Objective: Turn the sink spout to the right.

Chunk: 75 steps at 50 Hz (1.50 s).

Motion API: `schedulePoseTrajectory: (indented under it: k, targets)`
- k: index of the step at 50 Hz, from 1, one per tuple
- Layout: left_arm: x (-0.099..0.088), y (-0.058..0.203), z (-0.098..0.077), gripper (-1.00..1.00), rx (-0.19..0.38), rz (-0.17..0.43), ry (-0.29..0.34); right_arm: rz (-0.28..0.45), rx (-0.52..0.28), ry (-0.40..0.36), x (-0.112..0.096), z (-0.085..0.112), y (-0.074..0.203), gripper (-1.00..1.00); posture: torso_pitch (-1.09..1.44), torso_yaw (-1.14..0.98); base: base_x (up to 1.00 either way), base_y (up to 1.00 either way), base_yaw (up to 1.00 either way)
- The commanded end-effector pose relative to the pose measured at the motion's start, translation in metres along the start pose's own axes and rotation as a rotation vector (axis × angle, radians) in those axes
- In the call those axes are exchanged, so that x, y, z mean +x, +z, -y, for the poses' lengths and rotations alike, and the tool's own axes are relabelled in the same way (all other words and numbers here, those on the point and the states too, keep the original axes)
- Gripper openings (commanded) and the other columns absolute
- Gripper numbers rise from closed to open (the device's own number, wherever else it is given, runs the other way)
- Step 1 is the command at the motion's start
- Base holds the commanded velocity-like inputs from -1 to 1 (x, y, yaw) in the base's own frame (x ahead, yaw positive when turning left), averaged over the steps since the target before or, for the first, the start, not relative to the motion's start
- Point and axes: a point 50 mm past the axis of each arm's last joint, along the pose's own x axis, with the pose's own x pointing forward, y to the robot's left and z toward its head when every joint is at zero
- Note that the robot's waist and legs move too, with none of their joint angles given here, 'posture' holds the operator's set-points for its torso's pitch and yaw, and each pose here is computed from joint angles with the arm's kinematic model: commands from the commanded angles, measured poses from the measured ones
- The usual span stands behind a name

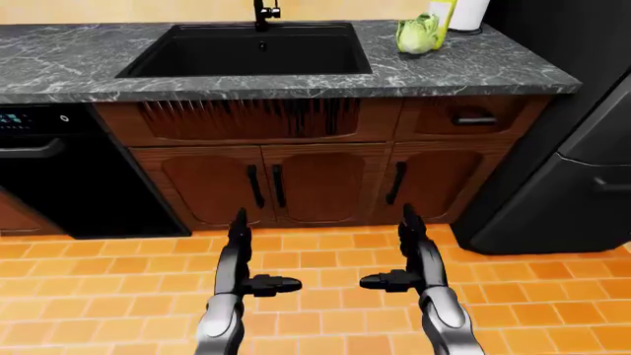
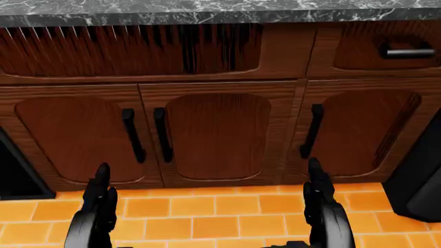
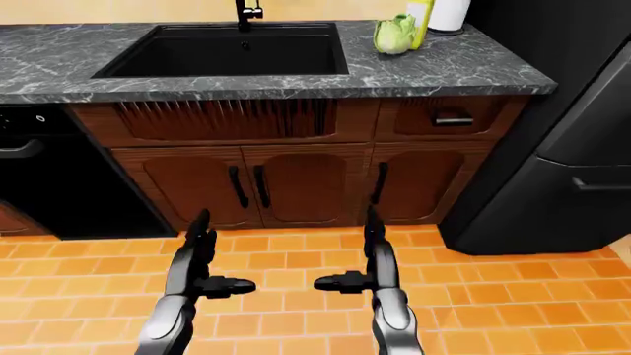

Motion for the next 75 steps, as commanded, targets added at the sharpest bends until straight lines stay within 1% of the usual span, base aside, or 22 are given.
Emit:
schedulePoseTrajectory:
  k: [1, 2, 3, 11, 16, 20, 21, 23, 29, 32, 42, 56, 58, 63, 70, 71, 72, 73, 74, 75]
  targets:
    - [0.005, 0.032, 0.0, 1.0, -0.001, 0.168, -0.004, 0.173, -0.001, 0.003, 0.002, 0.001, 0.034, 1.0, 0.0, 0.0, 0.0, 0.0, 0.0]
    - [0.005, 0.032, 0.0, 1.0, -0.011, 0.157, -0.01, 0.173, -0.002, 0.002, 0.002, 0.001, 0.034, 1.0, 0.0, 0.0, 0.0, 0.0, 0.0]
    - [0.005, 0.032, 0.0, 1.0, -0.012, 0.159, -0.009, 0.171, -0.003, 0.001, 0.003, 0.001, 0.034, 1.0, 0.0, 0.0, 0.0, 0.0, 0.0]
    - [0.004, 0.032, 0.001, 1.0, 0.001, 0.167, -0.008, 0.171, -0.011, 0.006, 0.003, 0.001, 0.034, 1.0, 0.0, 0.0, 0.0, 0.0, 0.0]
    - [0.005, 0.031, 0.002, 1.0, -0.005, 0.163, -0.01, 0.184, -0.022, 0.019, 0.002, -0.001, 0.035, 1.0, 0.0, 0.0, 0.0, 0.0, 0.0]
    - [0.005, 0.03, 0.001, 1.0, -0.008, 0.161, -0.011, 0.175, -0.022, 0.003, 0.004, 0.001, 0.032, 1.0, 0.0, 0.0, 0.0, 0.0, 0.0]
    - [0.004, 0.031, 0.002, 1.0, -0.008, 0.162, -0.013, 0.188, -0.008, 0.011, 0.001, 0.001, 0.036, 1.0, 0.0, 0.0, 0.0, 0.0, 0.0]
    - [0.004, 0.03, 0.003, 1.0, -0.006, 0.163, -0.013, 0.2, -0.006, 0.008, -0.001, 0.002, 0.037, 1.0, 0.0, 0.0, 0.0, 0.0, 0.0]
    - [0.003, 0.03, 0.004, 1.0, -0.007, 0.163, -0.013, 0.191, -0.021, -0.007, -0.001, 0.004, 0.036, 1.0, 0.0, 0.0, 0.0, 0.05, 0.0]
    - [0.002, 0.03, 0.004, 1.0, -0.014, 0.159, -0.02, 0.193, -0.02, -0.01, -0.002, 0.005, 0.037, 1.0, 0.0, 0.0, 0.0, 0.79, 0.0]
    - [0.002, 0.029, 0.006, 1.0, -0.009, 0.161, -0.021, 0.197, -0.014, -0.004, -0.002, 0.005, 0.037, 1.0, 0.0, 0.0, 0.0, 1.0, 0.0]
    - [0.002, 0.03, 0.005, 1.0, -0.01, 0.161, -0.02, 0.202, -0.002, 0.002, -0.005, 0.005, 0.039, 1.0, 0.0, 0.0, 0.0, 0.0, 0.0]
    - [0.006, 0.027, 0.005, 1.0, -0.011, 0.154, -0.018, 0.201, -0.002, 0.003, -0.004, 0.005, 0.038, 1.0, 0.0, 0.0, 0.0, 0.0, 0.0]
    - [0.005, 0.028, 0.004, 1.0, -0.011, 0.152, -0.018, 0.204, 0.004, 0.007, -0.006, 0.005, 0.04, 1.0, 0.0, 0.0, 0.0, 0.0, 0.0]
    - [0.009, 0.024, 0.005, 1.0, -0.014, 0.137, -0.02, 0.194, 0.009, 0.005, -0.001, 0.006, 0.036, 1.0, 0.0, 0.0, 0.0, 0.0, 0.0]
    - [0.014, 0.021, 0.003, 1.0, -0.018, 0.13, -0.015, 0.197, 0.018, 0.003, 0.0, 0.007, 0.036, 1.0, 0.0, 0.0, 0.0, 0.0, 0.0]
    - [0.021, 0.016, 0.0, 1.0, -0.028, 0.11, -0.005, 0.194, 0.023, 0.003, 0.001, 0.008, 0.034, 1.0, 0.0, 0.0, 0.0, 0.0, 0.0]
    - [0.022, 0.016, 0.0, 1.0, -0.043, 0.102, -0.01, 0.195, 0.028, 0.0, 0.001, 0.009, 0.034, 1.0, 0.0, 0.0, 0.0, 0.0, 0.0]
    - [0.024, 0.018, -0.002, 1.0, -0.062, 0.107, -0.011, 0.194, 0.033, 0.0, 0.006, 0.01, 0.032, 1.0, 0.0, 0.0, 0.0, 0.0, 0.0]
    - [0.029, 0.019, -0.003, 1.0, -0.101, 0.117, -0.031, 0.189, 0.043, 0.0, 0.011, 0.013, 0.03, 1.0, 0.0, 0.0, 0.0, 0.0, 0.0]
